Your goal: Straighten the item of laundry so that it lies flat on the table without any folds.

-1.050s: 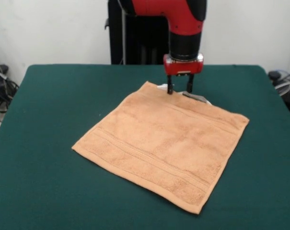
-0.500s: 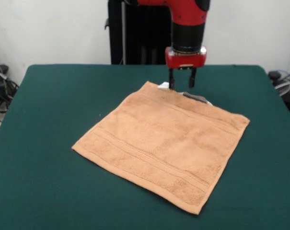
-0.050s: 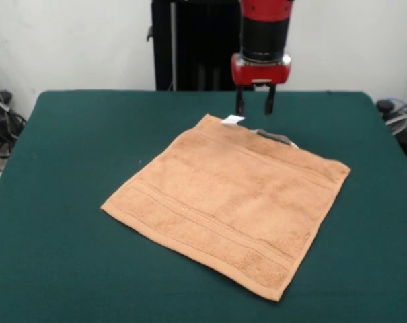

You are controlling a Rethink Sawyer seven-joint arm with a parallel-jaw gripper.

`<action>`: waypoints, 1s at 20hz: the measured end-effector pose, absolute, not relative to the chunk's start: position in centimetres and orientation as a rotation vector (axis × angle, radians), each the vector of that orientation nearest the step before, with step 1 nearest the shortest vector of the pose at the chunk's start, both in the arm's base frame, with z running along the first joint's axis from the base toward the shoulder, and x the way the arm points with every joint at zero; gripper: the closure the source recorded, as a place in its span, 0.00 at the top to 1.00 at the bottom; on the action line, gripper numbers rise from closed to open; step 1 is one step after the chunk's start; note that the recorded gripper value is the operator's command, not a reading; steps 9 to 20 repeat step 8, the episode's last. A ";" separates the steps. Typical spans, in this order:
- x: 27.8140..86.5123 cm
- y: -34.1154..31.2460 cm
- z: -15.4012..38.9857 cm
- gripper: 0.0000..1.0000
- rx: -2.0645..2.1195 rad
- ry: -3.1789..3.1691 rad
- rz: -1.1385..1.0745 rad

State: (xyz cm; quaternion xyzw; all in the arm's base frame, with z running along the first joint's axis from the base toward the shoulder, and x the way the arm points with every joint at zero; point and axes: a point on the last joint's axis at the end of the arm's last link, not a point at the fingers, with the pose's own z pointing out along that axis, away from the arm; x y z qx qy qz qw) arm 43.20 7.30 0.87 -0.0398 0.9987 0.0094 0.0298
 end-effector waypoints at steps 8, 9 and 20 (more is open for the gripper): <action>43.5 6.9 1.2 1.00 -0.093 3.087 0.027; 43.5 6.9 1.2 1.00 -0.093 3.087 0.027; 43.5 6.9 1.2 1.00 -0.093 3.087 0.027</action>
